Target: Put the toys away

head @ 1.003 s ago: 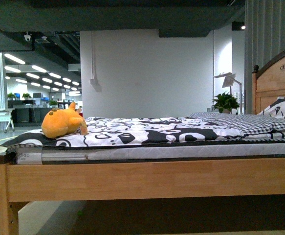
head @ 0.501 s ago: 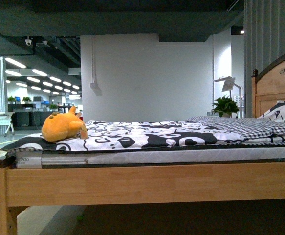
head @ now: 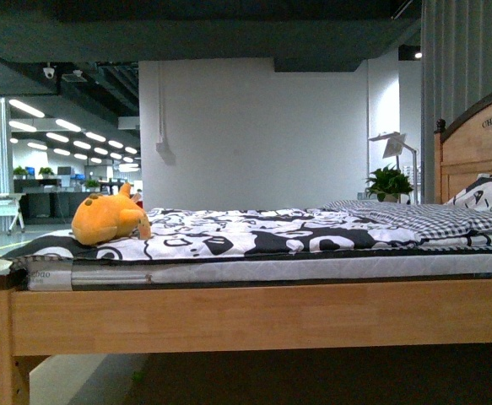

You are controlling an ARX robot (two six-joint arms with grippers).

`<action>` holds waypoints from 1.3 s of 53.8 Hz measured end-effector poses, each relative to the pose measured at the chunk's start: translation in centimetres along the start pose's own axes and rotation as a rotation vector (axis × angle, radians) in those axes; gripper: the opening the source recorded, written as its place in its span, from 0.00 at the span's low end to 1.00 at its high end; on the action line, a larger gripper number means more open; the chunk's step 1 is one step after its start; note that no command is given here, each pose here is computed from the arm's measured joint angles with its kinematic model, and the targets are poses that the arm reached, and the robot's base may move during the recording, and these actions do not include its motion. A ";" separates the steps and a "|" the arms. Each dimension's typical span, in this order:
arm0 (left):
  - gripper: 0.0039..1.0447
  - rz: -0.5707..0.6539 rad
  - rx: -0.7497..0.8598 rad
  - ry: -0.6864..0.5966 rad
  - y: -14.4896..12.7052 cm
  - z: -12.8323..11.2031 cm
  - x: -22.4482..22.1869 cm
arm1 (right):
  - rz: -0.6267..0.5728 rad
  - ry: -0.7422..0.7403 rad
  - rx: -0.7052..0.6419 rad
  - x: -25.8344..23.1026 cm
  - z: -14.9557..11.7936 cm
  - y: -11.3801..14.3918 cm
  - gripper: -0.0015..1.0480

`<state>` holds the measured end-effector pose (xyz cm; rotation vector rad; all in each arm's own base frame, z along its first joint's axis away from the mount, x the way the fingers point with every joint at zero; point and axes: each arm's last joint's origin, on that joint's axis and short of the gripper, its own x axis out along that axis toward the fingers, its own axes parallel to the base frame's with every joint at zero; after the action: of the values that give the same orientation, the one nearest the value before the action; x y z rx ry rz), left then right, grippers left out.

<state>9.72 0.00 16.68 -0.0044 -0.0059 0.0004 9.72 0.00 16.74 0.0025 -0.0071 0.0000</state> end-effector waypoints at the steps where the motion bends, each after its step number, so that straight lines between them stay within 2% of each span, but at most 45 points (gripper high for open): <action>1: 0.95 0.000 0.000 0.000 0.0 0.0 0.0 | 0.000 0.000 0.000 0.0 0.0 0.0 1.00; 70: 0.95 0.000 0.000 0.000 0.0 0.0 0.0 | 0.000 0.000 0.000 0.0 0.0 0.0 1.00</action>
<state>9.72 0.00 16.68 -0.0044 -0.0059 0.0000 9.72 0.00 16.74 0.0025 -0.0071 0.0000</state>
